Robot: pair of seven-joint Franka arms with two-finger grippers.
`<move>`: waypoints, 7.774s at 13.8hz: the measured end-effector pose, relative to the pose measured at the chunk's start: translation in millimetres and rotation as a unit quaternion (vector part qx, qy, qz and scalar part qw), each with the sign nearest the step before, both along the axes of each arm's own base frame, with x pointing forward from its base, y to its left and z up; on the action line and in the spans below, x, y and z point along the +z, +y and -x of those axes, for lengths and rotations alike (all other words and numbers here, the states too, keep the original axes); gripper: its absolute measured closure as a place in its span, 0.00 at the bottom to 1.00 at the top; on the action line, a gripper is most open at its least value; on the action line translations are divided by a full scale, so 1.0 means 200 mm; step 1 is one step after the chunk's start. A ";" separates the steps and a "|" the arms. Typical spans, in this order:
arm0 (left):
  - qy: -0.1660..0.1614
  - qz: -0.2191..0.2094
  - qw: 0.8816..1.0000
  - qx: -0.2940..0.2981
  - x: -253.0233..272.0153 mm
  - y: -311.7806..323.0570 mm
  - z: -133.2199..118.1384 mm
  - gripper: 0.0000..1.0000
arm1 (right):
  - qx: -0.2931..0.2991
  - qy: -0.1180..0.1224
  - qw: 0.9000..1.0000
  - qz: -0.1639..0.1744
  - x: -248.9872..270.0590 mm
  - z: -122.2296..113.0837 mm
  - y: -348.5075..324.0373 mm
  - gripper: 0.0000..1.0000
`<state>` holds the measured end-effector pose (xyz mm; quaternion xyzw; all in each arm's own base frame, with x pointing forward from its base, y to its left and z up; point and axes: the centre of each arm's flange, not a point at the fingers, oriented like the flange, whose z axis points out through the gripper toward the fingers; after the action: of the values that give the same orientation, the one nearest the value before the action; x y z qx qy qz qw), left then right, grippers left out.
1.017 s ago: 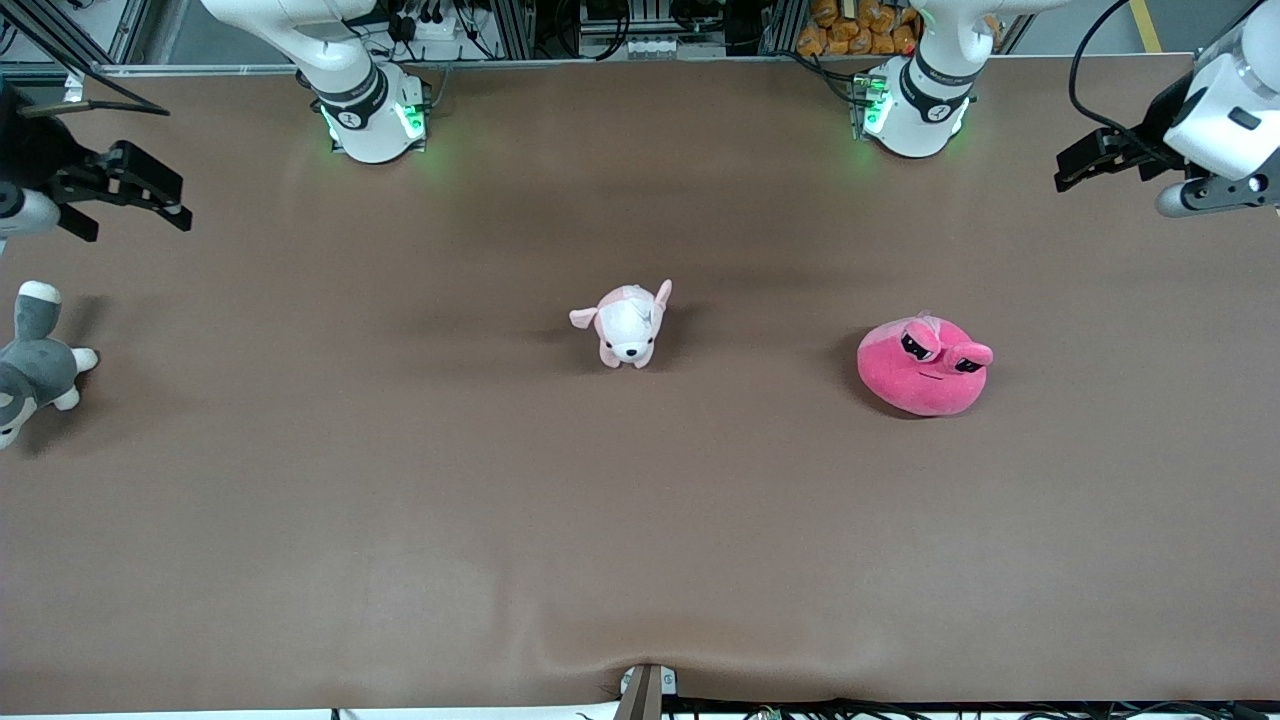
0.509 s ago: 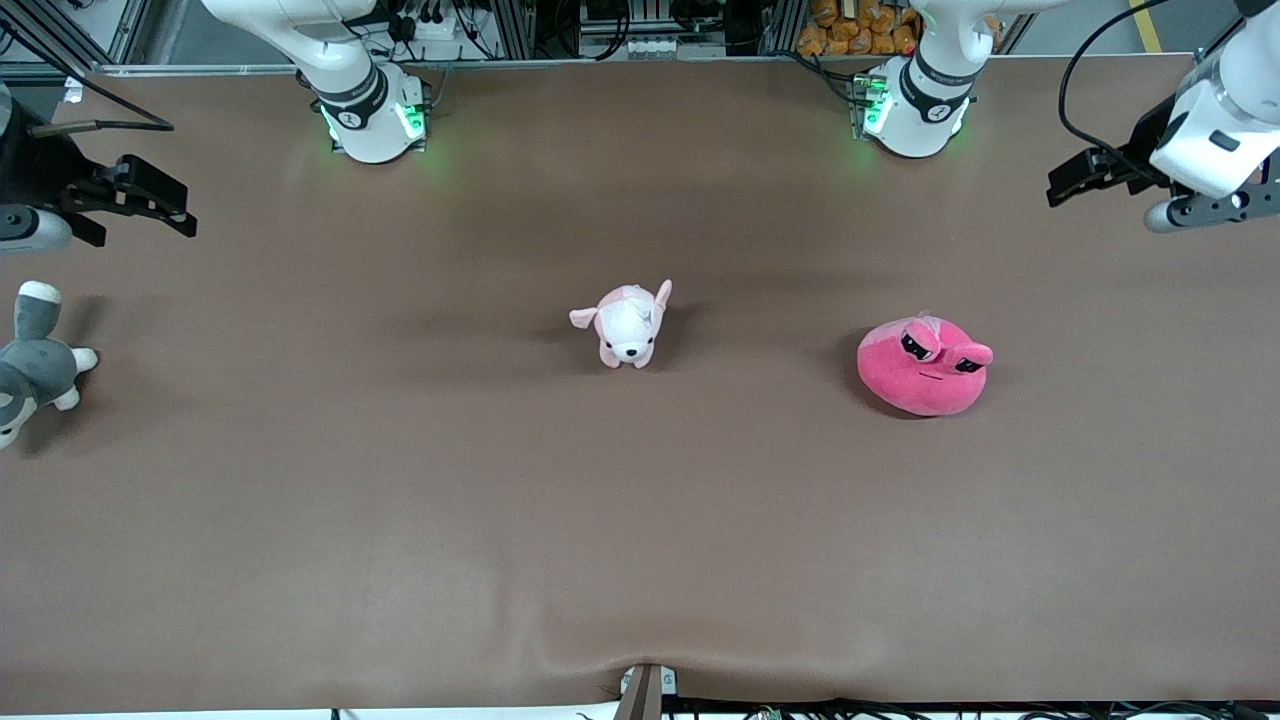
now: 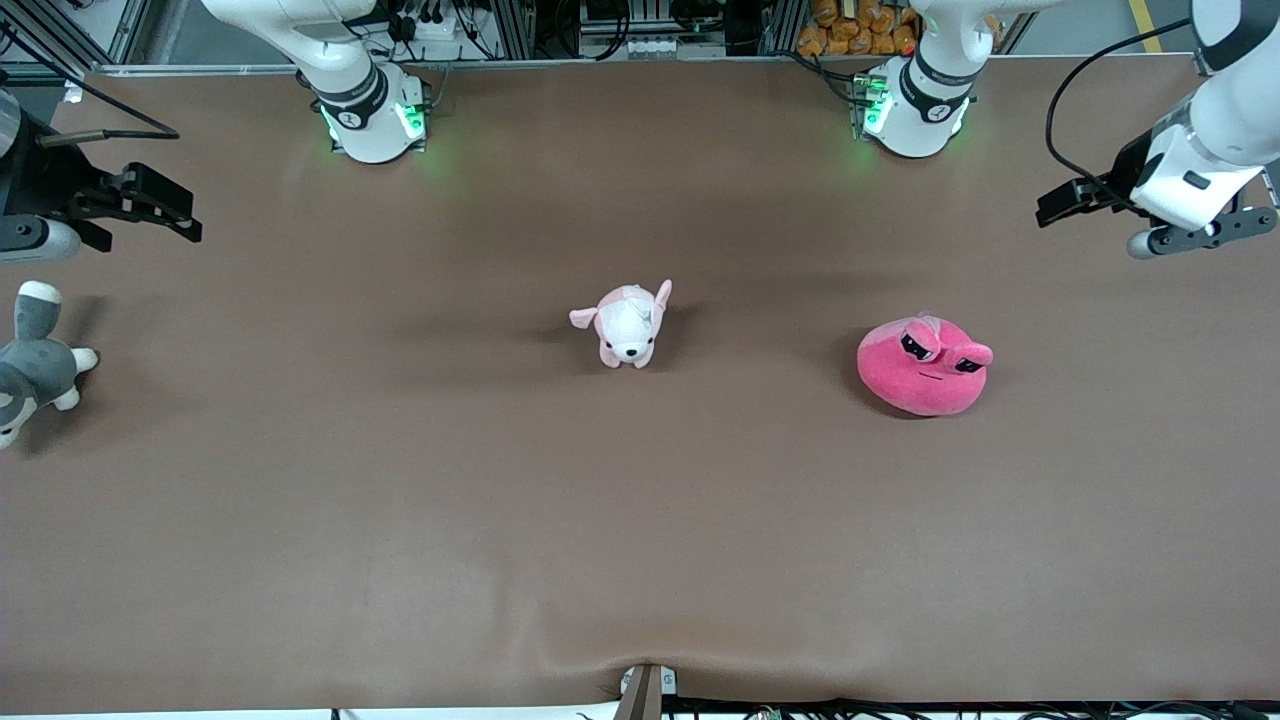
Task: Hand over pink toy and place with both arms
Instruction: 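Move the left gripper down over the pink plush toy, then close the left gripper on the pink toy's ear and lift it, then carry the pink toy toward center while the right gripper reaches it, then grasp the pink toy's other ear with the right gripper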
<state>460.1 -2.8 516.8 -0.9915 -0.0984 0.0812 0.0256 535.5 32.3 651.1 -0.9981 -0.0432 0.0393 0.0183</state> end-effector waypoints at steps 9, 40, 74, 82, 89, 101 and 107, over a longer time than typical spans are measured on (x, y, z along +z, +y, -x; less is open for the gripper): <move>-0.045 0.018 0.986 0.162 -0.30 0.05 0.00 0.00 | -0.009 0.019 1.000 0.001 -0.05 -0.01 -0.05 0.00; -0.006 0.026 0.807 0.590 -1.11 -0.16 -0.44 0.19 | -0.023 0.029 0.999 0.001 -0.10 -0.04 -0.12 0.00; 0.189 0.115 0.707 0.671 0.12 -1.98 -0.42 0.89 | 0.140 0.041 0.988 -0.048 -0.13 0.08 0.78 0.00; 0.126 0.111 0.739 0.652 -0.06 -2.45 -0.19 0.89 | 0.249 -0.013 0.955 -0.159 -0.17 0.26 1.64 0.00; 0.115 0.119 0.740 0.652 -0.05 -2.45 -0.21 0.89 | 0.250 0.005 0.961 -0.120 -0.46 0.13 1.67 0.00; 0.113 0.119 0.739 0.653 -0.05 -2.44 -0.22 0.89 | 0.250 -0.008 0.960 -0.122 -0.46 0.13 1.69 0.87; 0.080 0.124 0.745 0.651 -0.03 -2.40 -0.26 0.36 | 0.247 0.016 0.963 -0.110 -0.58 -0.02 1.40 0.88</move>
<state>513.1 -482.8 511.8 -0.6712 -0.7063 0.1687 -0.1491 538.9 312.4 535.2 -0.9475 -0.2923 0.0532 0.1181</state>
